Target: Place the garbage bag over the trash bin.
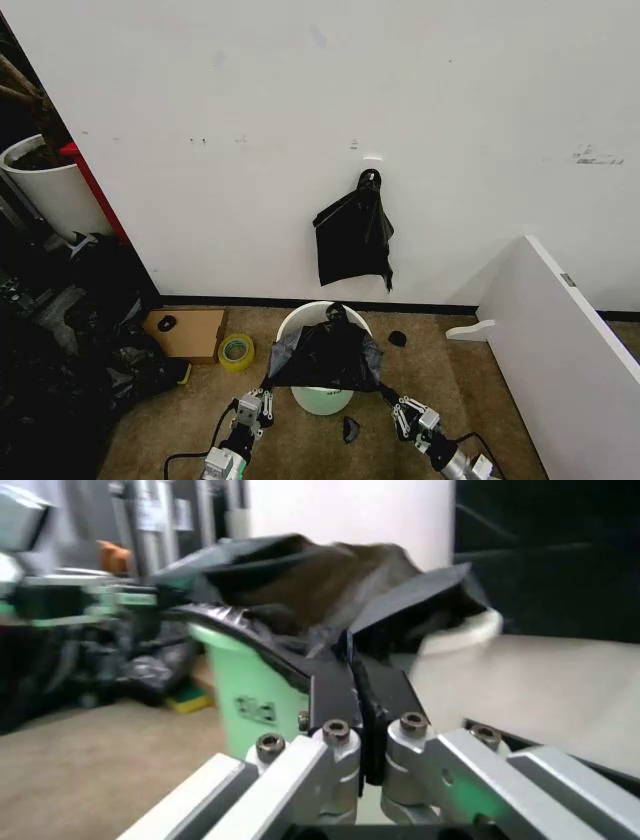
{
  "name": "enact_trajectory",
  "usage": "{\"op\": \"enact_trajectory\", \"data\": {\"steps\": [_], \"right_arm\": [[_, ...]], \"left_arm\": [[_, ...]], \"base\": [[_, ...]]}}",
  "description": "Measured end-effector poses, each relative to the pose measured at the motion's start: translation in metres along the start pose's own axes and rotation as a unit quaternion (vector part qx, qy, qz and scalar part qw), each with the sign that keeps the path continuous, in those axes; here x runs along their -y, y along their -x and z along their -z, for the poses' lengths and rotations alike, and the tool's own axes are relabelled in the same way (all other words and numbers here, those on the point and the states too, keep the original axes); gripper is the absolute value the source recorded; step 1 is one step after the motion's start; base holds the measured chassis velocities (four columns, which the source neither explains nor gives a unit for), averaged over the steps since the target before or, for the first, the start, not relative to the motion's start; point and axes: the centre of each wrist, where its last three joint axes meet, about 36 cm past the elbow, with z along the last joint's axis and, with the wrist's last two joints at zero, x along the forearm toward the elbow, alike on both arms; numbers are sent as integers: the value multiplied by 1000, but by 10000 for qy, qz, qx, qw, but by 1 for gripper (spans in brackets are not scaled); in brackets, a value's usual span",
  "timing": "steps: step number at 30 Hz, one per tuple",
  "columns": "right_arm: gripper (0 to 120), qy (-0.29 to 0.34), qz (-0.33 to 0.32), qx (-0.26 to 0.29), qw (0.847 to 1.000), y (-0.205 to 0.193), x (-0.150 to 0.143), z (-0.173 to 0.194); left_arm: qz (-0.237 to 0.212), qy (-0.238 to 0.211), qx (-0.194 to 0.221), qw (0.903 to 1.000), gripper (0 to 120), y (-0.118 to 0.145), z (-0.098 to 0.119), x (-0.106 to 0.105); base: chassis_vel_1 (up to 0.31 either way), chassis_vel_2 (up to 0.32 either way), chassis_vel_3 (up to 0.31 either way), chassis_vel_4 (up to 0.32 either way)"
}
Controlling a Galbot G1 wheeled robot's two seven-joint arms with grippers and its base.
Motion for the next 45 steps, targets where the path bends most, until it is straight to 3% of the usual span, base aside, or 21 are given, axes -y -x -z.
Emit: {"op": "enact_trajectory", "data": {"steps": [6,16,22,28,34,38,40,41,45], "right_arm": [[0,-131,300,-55,9994,-10,18,5],[0,-335,-142,-582,9976,0,26,-24],[0,-391,-468,-609,9963,10,26,-28],[0,-431,-330,-509,9972,12,26,-19],[20,-420,171,-557,9974,-5,35,-12],[36,-390,833,-681,9934,-23,54,1],[45,-420,1249,-816,9879,-36,76,15],[45,-420,1249,-816,9879,-36,76,15],[62,-465,1553,-827,9833,-45,103,38]], "left_arm": [[-169,213,25,9996,0,5,-1,-9],[205,338,-501,9980,0,13,-14,-11],[467,236,-541,9972,0,16,-13,-9],[662,115,-499,9965,0,18,-6,-5],[892,140,-688,9935,5,10,0,0],[1128,292,-897,9891,22,5,9,-2],[1201,427,-970,9871,30,3,16,-5],[1201,427,-970,9871,30,3,16,-5],[1135,551,-1023,9867,48,-1,25,-9]], "base": [[0,0,0,0],[0,0,0,0],[0,0,0,0],[0,0,0,0],[0,0,0,0],[0,0,0,0],[0,0,0,0],[0,0,0,0],[0,0,0,0]]}}
